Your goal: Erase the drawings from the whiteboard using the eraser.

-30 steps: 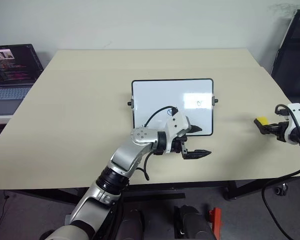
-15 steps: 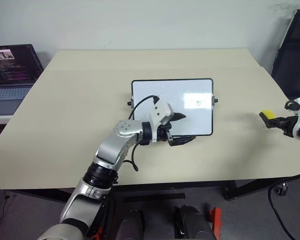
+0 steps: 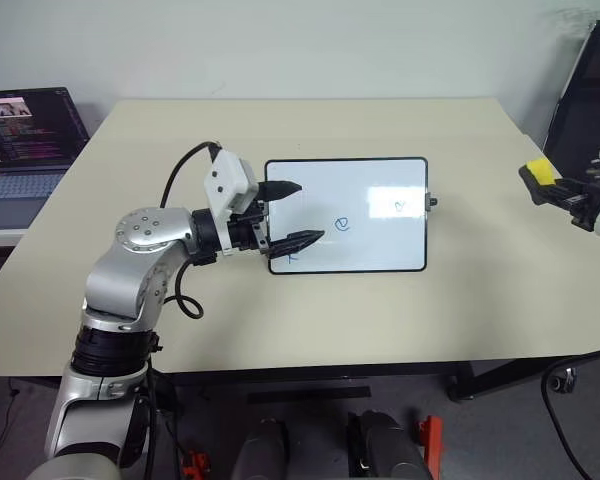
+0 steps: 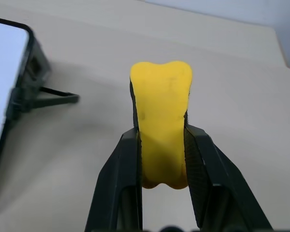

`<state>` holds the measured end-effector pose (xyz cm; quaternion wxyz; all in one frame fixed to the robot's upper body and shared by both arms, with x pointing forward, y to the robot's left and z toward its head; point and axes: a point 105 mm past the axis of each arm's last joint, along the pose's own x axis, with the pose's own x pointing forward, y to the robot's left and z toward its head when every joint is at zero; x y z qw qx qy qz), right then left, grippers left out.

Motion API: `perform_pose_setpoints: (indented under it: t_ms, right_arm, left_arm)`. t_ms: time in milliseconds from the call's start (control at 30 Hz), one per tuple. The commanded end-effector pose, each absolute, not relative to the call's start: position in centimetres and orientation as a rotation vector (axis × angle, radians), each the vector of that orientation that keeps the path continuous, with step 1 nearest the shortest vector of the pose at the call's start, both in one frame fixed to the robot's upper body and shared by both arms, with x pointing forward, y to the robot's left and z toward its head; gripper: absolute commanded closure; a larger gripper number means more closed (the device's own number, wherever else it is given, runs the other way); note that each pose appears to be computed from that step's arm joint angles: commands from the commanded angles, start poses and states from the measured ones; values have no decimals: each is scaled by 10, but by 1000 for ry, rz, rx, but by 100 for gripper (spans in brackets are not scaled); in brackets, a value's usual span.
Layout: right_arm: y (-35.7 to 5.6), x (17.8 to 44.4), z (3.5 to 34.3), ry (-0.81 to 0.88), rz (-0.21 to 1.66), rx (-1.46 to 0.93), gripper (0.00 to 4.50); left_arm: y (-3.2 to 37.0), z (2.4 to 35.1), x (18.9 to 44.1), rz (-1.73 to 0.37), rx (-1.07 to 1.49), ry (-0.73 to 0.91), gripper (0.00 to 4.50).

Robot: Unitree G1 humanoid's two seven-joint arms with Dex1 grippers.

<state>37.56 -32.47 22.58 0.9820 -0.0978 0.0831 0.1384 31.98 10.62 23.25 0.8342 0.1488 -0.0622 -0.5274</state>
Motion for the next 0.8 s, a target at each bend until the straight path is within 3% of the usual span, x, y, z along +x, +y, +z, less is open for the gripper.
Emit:
perform_pose_setpoints:
  t_ms: [33,300,433,600,800]
  right_arm:
    - [-303,374,257,76,342,-240,364]
    - [-227,375,296,-56,578,-297,364]
    - [-193,382,283,-36,684,-315,364]
    - [-156,382,278,-42,790,-342,364]
    - [-115,375,285,-92,911,-402,364]
  left_arm:
    - [114,257,311,-1106,310,-212,0]
    - [167,250,305,-973,324,-124,0]
    - [188,266,295,-907,232,-215,0]
    - [207,239,274,-860,283,-102,0]
    - [211,235,266,-801,322,-87,0]
